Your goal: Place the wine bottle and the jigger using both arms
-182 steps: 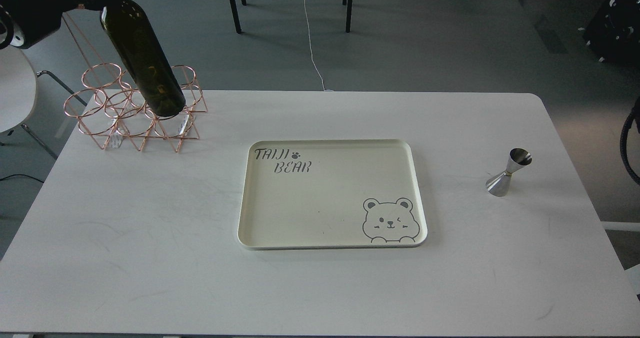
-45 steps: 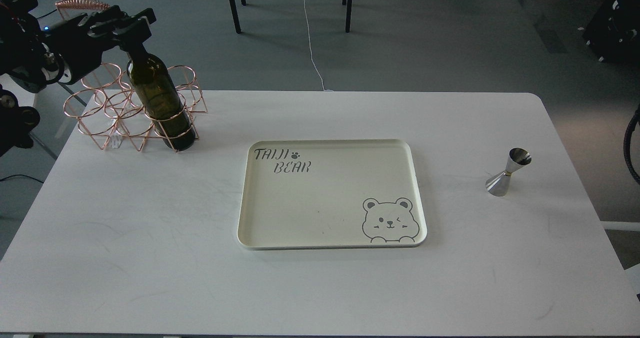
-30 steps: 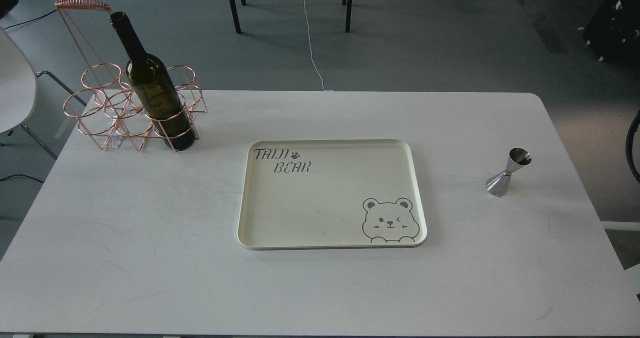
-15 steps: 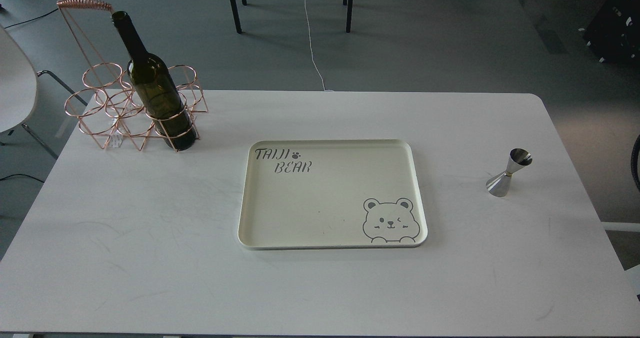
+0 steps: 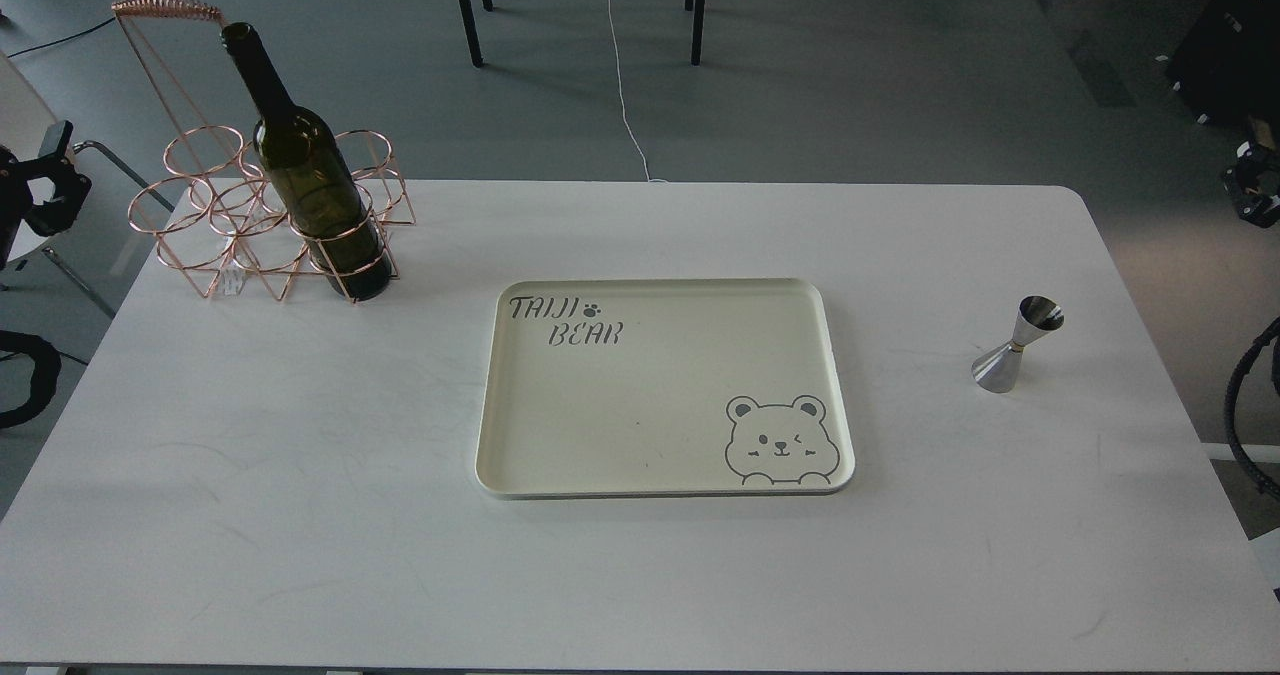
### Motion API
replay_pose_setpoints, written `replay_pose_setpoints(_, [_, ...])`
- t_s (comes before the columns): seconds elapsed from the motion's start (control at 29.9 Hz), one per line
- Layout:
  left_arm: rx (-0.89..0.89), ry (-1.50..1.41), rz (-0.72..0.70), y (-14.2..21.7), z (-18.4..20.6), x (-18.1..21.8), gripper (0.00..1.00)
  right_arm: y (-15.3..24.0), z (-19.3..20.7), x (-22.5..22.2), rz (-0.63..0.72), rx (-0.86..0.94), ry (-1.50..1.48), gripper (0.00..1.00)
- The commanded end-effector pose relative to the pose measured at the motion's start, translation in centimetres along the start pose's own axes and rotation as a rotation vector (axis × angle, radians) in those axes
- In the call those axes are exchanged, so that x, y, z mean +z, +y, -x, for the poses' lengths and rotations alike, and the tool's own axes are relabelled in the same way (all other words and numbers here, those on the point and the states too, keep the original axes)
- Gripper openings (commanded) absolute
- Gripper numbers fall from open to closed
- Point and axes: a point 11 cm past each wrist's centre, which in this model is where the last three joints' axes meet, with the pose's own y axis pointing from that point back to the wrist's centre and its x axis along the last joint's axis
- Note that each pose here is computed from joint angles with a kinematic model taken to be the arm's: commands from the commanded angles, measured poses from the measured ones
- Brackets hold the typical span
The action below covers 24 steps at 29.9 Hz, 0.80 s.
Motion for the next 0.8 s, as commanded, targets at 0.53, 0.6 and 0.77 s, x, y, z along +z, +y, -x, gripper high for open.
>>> replay_pose_setpoints(0.53, [0.079, 0.148, 0.038, 2.0, -2.4, -2.5, 0.99, 3.2, -0.7, 7.4, 0.048, 0.065, -0.270, 1.00])
replay_pose_setpoints(0.6, [0.076, 0.145, 0.038, 1.9, -2.3, -2.4, 0.99, 3.5, -1.3, 7.4, 0.051, 0.076, -0.259, 1.00])
replay_pose_setpoints(0.77, [0.073, 0.138, 0.042, 1.9, -2.4, -2.0, 0.99, 3.2, -1.4, 6.6, 0.028, 0.071, -0.253, 1.00])
